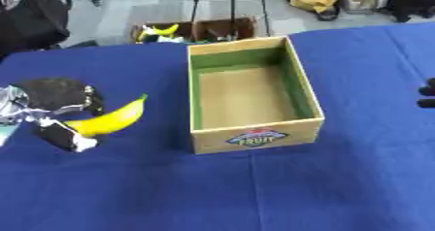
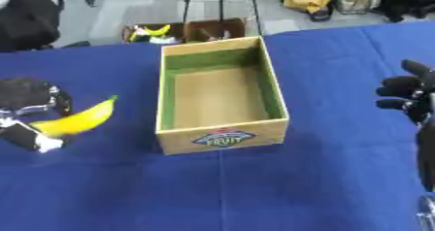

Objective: Pick up objects on the table and place them in the box.

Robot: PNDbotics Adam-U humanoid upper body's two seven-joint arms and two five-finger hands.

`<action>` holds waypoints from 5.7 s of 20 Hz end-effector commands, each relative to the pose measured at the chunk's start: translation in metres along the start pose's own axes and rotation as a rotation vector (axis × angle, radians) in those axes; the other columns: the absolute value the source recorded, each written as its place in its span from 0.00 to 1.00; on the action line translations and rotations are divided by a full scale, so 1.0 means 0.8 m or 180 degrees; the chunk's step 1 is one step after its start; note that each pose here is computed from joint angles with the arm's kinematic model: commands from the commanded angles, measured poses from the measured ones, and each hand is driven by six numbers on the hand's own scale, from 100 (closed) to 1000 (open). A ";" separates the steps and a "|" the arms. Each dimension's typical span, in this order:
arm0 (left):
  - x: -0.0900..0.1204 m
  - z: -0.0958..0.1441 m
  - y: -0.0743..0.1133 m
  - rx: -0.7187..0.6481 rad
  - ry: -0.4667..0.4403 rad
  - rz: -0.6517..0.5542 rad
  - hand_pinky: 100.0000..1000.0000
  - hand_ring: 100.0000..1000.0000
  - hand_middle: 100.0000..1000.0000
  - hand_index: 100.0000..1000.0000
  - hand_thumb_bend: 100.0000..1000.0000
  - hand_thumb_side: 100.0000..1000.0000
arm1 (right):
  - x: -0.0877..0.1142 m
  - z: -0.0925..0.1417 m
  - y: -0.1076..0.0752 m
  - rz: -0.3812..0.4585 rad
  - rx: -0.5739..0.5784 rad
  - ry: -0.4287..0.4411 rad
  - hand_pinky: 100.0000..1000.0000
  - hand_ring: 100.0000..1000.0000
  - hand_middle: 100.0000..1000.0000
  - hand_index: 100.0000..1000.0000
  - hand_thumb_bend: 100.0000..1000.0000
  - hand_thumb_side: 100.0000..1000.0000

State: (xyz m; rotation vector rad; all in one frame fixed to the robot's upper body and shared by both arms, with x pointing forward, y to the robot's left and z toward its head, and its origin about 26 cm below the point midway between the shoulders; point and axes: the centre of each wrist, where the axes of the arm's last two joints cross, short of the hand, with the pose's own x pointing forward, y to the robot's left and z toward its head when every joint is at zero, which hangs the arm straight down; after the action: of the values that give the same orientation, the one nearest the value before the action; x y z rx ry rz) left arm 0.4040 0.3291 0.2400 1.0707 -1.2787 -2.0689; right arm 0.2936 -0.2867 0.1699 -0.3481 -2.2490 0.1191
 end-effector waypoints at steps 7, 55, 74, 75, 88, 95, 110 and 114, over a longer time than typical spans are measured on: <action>-0.017 0.036 0.042 0.0175 0.0217 -0.0166 0.31 0.57 0.49 0.59 0.00 0.54 | 0.005 -0.003 -0.006 0.0070 -0.0002 -0.0054 0.59 0.64 0.59 0.85 0.00 1.00; 0.012 -0.048 0.203 0.1525 0.0005 -0.0173 0.28 0.55 0.47 0.58 0.00 0.53 | 0.021 -0.019 0.000 0.0015 0.0133 -0.0298 0.59 0.64 0.59 0.80 0.00 1.00; 0.039 -0.109 0.205 0.1506 -0.0113 0.0060 0.26 0.54 0.46 0.57 0.00 0.54 | 0.029 -0.030 0.008 -0.0055 0.0208 -0.0428 0.59 0.64 0.59 0.81 0.00 1.00; 0.039 -0.112 0.203 0.1494 -0.0109 0.0076 0.26 0.54 0.46 0.57 0.00 0.54 | 0.030 -0.030 0.009 -0.0056 0.0208 -0.0436 0.59 0.64 0.59 0.81 0.00 1.00; 0.063 -0.154 0.171 0.1125 -0.0092 -0.0036 0.28 0.54 0.46 0.57 0.00 0.53 | 0.034 -0.036 0.014 -0.0111 0.0237 -0.0506 0.59 0.64 0.59 0.81 0.00 1.00; 0.067 -0.172 0.145 0.0895 0.0071 -0.0117 0.30 0.56 0.48 0.59 0.00 0.55 | 0.035 -0.037 0.015 -0.0139 0.0240 -0.0520 0.59 0.64 0.59 0.81 0.00 1.00; 0.080 -0.189 0.125 0.0378 0.0086 -0.0135 0.37 0.62 0.54 0.64 0.00 0.59 | 0.036 -0.038 0.017 -0.0149 0.0226 -0.0522 0.60 0.64 0.59 0.81 0.00 1.00; 0.083 -0.191 0.124 0.0369 0.0075 -0.0173 0.44 0.71 0.66 0.79 0.00 0.65 | 0.036 -0.038 0.017 -0.0150 0.0225 -0.0519 0.60 0.64 0.59 0.81 0.00 1.00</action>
State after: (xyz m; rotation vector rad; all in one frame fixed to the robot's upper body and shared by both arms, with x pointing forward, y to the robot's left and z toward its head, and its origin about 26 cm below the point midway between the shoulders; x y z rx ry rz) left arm 0.4879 0.1589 0.2744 1.2070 -1.4278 -2.0093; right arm 0.3046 -0.2675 0.1996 -0.2605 -2.3734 0.2006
